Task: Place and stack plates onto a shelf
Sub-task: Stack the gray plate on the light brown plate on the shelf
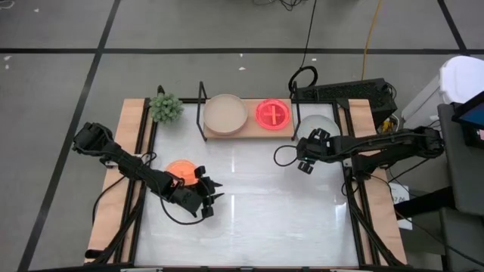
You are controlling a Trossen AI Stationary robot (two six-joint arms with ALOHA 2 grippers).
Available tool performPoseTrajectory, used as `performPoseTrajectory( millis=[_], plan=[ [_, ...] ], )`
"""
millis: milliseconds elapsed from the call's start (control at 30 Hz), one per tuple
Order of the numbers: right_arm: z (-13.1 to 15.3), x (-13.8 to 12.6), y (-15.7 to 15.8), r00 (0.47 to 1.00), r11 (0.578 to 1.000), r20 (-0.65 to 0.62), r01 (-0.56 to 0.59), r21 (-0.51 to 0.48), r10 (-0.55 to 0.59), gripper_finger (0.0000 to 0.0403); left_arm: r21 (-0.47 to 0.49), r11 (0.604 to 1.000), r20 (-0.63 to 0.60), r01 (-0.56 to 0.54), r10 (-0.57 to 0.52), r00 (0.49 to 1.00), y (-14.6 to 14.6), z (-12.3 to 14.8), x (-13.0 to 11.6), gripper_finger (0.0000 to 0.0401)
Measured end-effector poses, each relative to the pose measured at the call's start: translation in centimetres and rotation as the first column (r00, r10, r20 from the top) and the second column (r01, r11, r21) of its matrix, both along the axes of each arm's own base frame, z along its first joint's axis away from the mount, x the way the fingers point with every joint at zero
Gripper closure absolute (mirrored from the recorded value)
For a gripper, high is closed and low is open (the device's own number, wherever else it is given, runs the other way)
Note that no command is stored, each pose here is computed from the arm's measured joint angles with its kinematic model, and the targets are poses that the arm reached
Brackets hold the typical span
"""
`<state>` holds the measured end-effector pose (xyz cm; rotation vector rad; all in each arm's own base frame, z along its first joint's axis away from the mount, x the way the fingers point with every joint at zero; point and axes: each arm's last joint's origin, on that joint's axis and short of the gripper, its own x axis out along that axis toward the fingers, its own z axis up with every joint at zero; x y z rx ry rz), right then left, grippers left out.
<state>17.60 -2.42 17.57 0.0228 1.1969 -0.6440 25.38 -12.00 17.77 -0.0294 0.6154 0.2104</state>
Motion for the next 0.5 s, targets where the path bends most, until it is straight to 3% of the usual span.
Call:
performPoseTrajectory(
  millis=[500],
  plan=[
    [-3.6, 0.1, -0.8, 0.987, 0.999, -0.154, 0.05, -0.009, -0.051, 0.0246, -0.057, 0.998, 0.018, -0.009, 0.01, 1.0, -0.7, 0.0, -0.3, 0.0247]
  ],
)
